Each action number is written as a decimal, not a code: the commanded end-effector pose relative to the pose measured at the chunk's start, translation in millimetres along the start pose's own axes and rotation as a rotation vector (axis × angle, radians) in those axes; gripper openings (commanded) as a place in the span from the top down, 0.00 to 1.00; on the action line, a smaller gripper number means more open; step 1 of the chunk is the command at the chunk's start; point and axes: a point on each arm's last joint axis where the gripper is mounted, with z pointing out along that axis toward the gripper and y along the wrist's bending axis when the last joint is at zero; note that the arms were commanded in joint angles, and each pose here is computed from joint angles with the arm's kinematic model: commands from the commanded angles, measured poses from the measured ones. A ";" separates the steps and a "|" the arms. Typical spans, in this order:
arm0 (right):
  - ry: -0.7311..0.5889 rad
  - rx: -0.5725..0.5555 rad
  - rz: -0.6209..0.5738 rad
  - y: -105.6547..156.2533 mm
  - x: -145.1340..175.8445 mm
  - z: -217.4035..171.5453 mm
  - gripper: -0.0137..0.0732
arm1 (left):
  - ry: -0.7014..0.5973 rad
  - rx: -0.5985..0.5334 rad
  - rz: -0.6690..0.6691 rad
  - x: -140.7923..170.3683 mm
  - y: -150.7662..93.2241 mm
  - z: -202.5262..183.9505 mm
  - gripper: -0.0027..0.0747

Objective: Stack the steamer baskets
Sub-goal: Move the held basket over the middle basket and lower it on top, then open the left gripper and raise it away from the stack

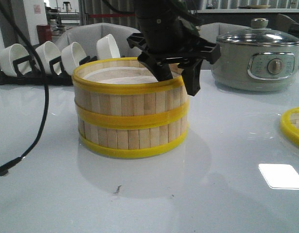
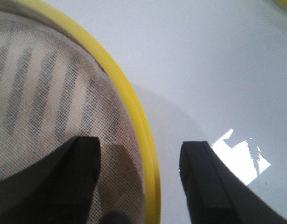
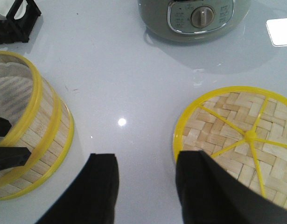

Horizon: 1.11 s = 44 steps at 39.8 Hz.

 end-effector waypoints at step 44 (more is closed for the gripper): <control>-0.120 -0.016 -0.005 3.1 -18.2 -8.4 0.37 | -0.547 -0.559 -0.285 51.5 118.2 -355.5 0.74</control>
